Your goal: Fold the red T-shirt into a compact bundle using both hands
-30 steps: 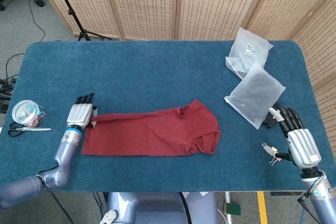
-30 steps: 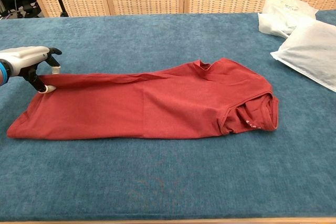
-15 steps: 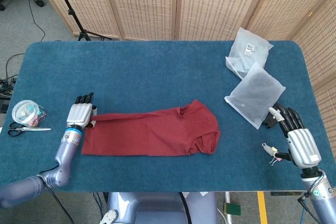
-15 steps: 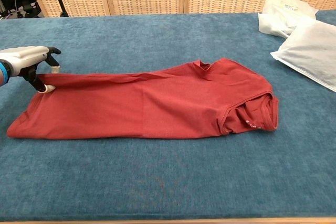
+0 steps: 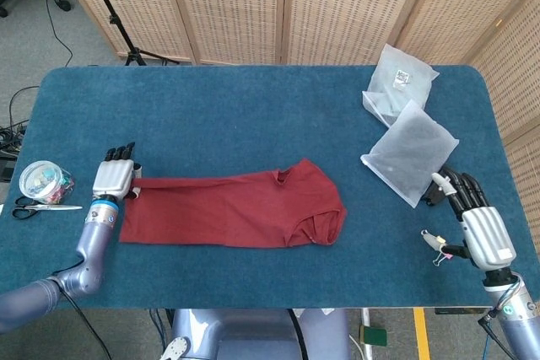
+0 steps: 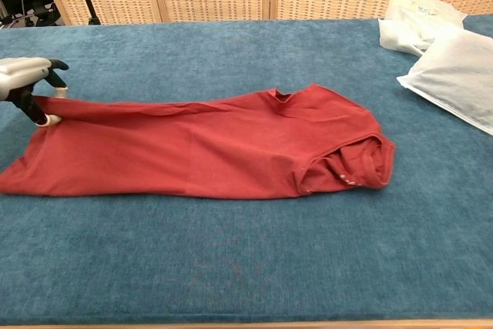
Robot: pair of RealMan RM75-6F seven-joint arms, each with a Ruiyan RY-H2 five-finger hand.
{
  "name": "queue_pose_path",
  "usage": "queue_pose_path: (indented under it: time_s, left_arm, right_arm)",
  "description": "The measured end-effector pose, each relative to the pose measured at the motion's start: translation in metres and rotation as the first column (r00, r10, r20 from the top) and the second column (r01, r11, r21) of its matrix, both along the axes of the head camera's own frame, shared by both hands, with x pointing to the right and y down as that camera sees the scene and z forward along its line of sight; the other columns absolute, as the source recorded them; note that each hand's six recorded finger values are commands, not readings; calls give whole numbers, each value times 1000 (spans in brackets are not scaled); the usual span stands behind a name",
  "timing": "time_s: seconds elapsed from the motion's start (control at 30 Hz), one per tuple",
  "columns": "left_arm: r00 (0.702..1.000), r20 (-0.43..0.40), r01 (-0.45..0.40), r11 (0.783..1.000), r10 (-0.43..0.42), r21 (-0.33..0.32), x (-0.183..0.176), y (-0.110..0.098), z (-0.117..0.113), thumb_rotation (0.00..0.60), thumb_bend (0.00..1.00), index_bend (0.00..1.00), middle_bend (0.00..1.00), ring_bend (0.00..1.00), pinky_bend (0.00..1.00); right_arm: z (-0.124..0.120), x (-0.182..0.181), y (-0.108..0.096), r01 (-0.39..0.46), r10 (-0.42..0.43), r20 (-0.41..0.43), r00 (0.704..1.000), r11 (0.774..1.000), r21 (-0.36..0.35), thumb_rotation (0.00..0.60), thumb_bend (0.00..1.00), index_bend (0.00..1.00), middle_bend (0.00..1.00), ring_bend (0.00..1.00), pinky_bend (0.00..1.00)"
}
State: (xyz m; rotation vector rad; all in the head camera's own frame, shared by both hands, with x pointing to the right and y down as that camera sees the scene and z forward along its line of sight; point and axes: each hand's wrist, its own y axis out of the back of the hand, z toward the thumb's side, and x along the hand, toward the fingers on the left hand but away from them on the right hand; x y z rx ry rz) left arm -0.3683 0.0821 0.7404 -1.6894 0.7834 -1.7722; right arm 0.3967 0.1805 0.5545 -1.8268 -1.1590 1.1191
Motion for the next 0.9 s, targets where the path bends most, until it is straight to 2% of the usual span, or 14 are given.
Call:
queue_pose_path:
  time_s: [0.27, 0.47, 0.6, 0.9]
  left_arm:
    - [998, 59, 24, 1000, -25, 12, -34, -23, -18, 600, 610, 761, 0, 0, 0]
    - [995, 97, 26, 1000, -27, 6, -46, -37, -41, 600, 612, 761, 0, 0, 0]
    - [986, 163, 16, 1000, -19, 19, -55, -51, -61, 600, 613, 762, 0, 0, 0]
    - [963, 267, 47, 999, -48, 11, -82, -67, -79, 600, 614, 762, 0, 0, 0]
  right_arm:
    - [2, -1, 0, 0, 0, -7, 1000, 1000, -4, 600, 0, 0, 0, 0, 0]
    - [3, -1, 0, 1, -1, -9, 1000, 1000, -6, 600, 0, 0, 0, 0, 0]
    - [2, -2, 0, 2, -2, -8, 1000, 1000, -4, 600, 0, 0, 0, 0, 0]
    - [3, -2, 0, 1, -1, -11, 1000, 1000, -6, 600, 0, 0, 0, 0, 0]
